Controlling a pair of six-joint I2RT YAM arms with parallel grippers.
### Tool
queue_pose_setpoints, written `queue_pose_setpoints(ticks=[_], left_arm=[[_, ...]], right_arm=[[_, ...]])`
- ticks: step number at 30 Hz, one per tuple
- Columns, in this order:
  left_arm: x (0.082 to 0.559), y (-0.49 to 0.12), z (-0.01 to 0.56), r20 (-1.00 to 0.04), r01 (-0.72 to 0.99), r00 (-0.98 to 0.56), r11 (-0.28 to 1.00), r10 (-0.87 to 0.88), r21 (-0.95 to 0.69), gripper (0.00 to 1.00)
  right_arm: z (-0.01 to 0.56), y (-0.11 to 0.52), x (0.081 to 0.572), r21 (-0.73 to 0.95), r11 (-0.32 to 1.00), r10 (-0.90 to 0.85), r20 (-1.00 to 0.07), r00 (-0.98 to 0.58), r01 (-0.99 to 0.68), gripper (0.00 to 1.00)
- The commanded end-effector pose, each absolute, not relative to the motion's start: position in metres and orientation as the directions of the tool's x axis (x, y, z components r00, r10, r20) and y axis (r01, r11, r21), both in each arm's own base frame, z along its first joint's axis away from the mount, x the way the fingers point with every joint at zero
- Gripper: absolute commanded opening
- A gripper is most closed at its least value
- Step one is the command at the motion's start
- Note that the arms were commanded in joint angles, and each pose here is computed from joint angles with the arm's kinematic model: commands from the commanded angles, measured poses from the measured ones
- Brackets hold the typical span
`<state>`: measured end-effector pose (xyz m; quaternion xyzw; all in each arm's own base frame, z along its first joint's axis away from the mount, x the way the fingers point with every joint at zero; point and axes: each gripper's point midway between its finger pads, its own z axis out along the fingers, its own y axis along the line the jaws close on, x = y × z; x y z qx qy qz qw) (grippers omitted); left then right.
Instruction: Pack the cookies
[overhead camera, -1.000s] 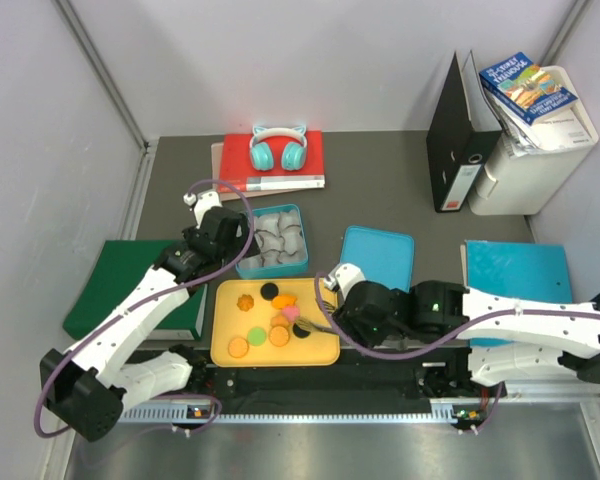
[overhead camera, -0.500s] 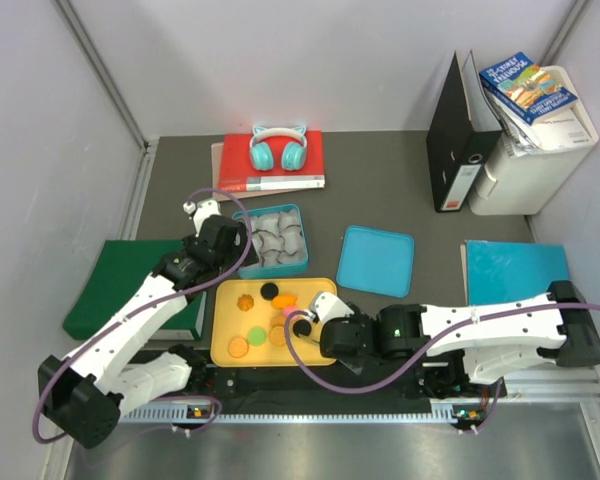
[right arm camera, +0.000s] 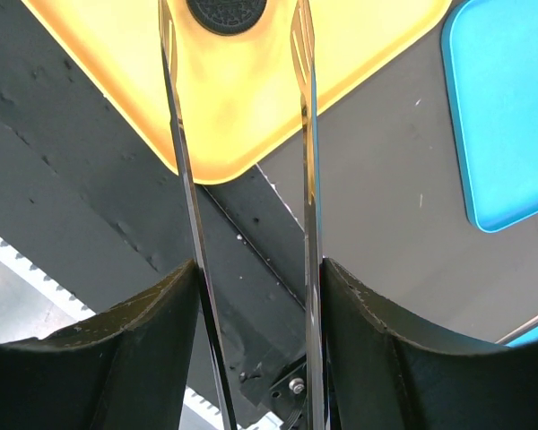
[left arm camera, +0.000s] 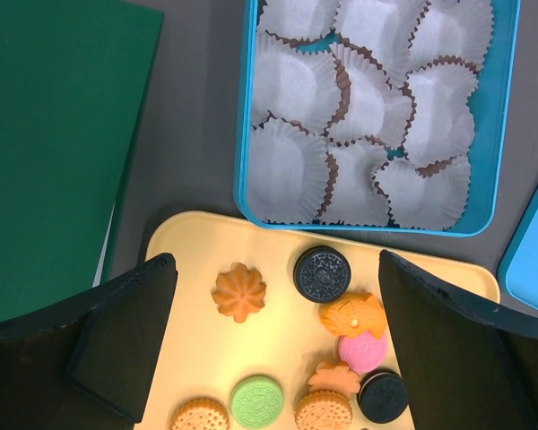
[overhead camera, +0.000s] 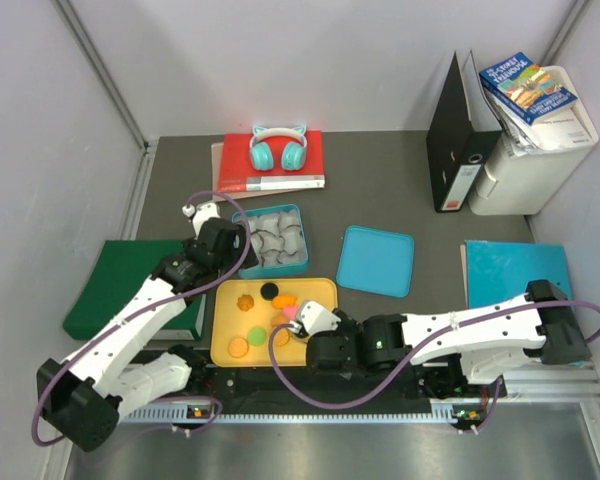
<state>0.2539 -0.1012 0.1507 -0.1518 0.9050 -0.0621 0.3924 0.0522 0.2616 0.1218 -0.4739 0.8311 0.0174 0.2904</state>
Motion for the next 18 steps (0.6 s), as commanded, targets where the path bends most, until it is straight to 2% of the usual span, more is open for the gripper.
queue_pose_setpoints(ticks=[1, 6, 12, 18], left_arm=[[0.251, -0.101, 0.151, -0.688, -0.231, -0.641, 0.941, -0.339, -0.248, 0.98], [0.25, -0.101, 0.149, -0.684, -0.232, -0.644, 0.94, -0.342, -0.252, 0.98], [0.25, -0.102, 0.148, -0.681, -0.234, -0.644, 0.938, -0.348, -0.258, 0.98], [0.249, -0.102, 0.148, -0.681, -0.235, -0.644, 0.937, -0.349, -0.259, 0.98]], right_arm=[[0.133, 0.281, 0.052, -0.227, 0.56, -0.746, -0.555, -0.367, -0.796, 0.55], [0.124, 0.278, 0.052, -0.232, 0.564, -0.75, -0.545, -0.374, -0.793, 0.54], [0.123, 0.278, 0.053, -0.232, 0.573, -0.744, -0.55, -0.379, -0.786, 0.44], [0.123, 0.275, 0.057, -0.256, 0.581, -0.744, -0.552, -0.377, -0.772, 0.43]])
